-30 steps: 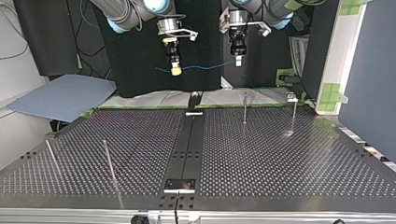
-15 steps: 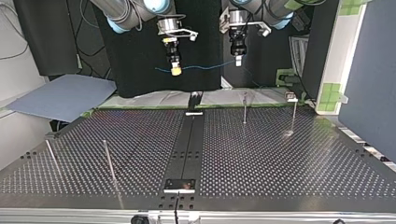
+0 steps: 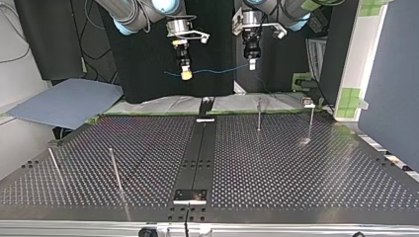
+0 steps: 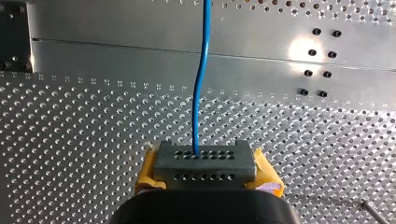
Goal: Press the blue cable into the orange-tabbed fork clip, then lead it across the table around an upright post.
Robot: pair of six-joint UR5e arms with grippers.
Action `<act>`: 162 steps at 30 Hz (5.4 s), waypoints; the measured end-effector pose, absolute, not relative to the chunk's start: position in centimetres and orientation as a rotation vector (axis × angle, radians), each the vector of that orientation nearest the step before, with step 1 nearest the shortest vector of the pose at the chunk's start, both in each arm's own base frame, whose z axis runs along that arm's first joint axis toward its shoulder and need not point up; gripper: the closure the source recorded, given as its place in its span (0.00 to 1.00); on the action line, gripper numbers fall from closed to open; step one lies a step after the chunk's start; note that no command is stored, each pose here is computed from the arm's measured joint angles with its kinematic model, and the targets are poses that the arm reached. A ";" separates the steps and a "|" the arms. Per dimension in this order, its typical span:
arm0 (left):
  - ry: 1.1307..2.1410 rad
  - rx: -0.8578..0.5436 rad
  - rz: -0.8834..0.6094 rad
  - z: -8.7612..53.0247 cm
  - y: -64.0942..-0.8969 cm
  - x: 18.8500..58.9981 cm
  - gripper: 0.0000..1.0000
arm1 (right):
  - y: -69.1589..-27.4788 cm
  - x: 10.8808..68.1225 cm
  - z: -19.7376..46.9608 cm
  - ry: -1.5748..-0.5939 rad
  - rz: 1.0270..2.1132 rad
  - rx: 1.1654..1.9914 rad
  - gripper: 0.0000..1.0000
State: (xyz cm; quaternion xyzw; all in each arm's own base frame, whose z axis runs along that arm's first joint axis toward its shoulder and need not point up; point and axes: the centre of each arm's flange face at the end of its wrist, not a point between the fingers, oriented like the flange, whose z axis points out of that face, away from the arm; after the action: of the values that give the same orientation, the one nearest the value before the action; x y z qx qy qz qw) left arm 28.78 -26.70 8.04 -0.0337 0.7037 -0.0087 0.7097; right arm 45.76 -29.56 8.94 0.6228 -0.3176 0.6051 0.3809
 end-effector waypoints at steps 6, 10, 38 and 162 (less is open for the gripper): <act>1.562 -0.075 -0.019 8.0 -26.7 28.8 1.00 | -29.6 45.8 8.9 -0.811 1.544 1.590 1.00; 1.562 -0.075 -0.019 8.0 -26.7 28.8 1.00 | -29.6 45.8 8.9 -0.811 1.544 1.590 1.00; 1.562 -0.075 -0.019 8.0 -26.7 28.8 1.00 | -29.6 45.8 8.9 -0.811 1.544 1.590 1.00; 1.603 -0.239 -0.058 3.8 -22.0 30.7 1.00 | -28.6 48.6 1.3 -0.931 1.641 1.708 1.00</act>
State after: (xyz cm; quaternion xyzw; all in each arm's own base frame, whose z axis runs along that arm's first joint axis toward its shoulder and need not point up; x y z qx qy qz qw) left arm 30.74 -22.03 3.77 -0.1069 0.7167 -0.0257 0.6887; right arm 48.63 -28.57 1.31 0.6415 -0.3496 0.6163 0.2939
